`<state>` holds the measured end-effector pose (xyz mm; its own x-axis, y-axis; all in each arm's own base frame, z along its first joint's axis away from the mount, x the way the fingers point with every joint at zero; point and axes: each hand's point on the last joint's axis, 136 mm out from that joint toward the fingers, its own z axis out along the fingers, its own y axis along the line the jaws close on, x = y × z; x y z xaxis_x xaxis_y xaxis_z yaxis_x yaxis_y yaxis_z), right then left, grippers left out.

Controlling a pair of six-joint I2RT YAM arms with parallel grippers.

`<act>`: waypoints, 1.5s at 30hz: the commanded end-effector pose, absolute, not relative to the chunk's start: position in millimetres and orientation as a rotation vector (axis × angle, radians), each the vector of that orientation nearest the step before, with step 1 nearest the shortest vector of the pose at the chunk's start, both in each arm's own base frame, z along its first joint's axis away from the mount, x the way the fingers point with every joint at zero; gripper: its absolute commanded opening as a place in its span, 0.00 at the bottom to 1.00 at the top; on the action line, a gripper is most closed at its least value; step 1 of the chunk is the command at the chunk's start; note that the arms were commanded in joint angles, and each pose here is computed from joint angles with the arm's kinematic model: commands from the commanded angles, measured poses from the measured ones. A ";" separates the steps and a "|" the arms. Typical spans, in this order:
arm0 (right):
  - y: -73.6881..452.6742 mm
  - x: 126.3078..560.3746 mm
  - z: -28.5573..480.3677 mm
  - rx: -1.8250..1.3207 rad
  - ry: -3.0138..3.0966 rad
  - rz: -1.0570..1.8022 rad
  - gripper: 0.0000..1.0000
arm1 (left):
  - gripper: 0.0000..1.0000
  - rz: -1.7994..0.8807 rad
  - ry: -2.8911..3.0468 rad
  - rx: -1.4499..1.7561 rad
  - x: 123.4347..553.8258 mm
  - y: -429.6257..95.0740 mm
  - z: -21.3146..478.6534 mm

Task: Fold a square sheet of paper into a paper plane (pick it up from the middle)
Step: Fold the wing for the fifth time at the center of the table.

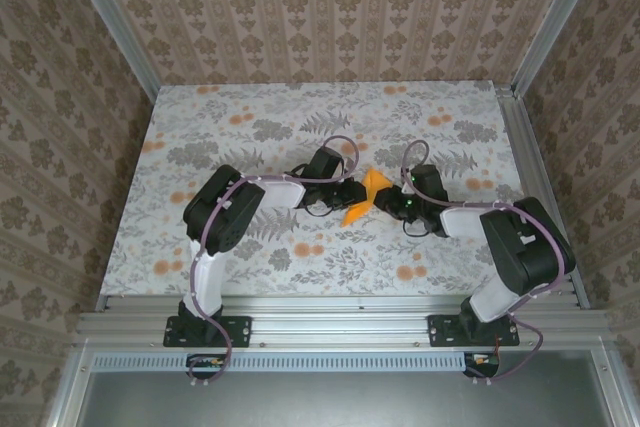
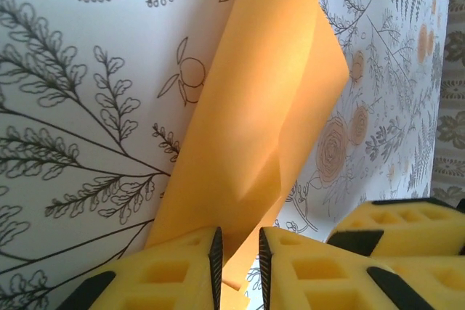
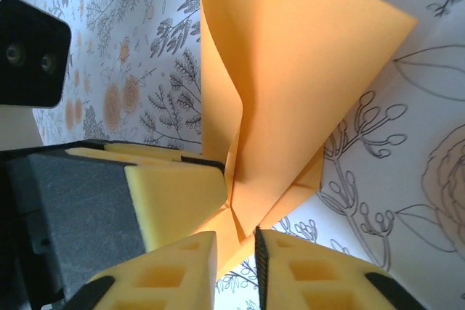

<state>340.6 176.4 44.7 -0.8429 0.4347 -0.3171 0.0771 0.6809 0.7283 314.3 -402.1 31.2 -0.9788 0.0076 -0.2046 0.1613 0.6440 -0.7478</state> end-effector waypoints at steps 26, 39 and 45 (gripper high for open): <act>192.8 377.6 33.1 0.459 2.432 1.245 0.28 | 0.22 -1.221 2.666 0.341 305.2 -397.9 29.8; 195.1 370.5 24.0 0.451 2.471 1.257 0.08 | 0.22 -1.241 2.627 0.460 303.9 -403.3 44.6; 190.5 366.9 16.7 0.453 2.496 1.210 0.00 | 0.27 -1.182 2.585 0.510 307.3 -398.6 64.3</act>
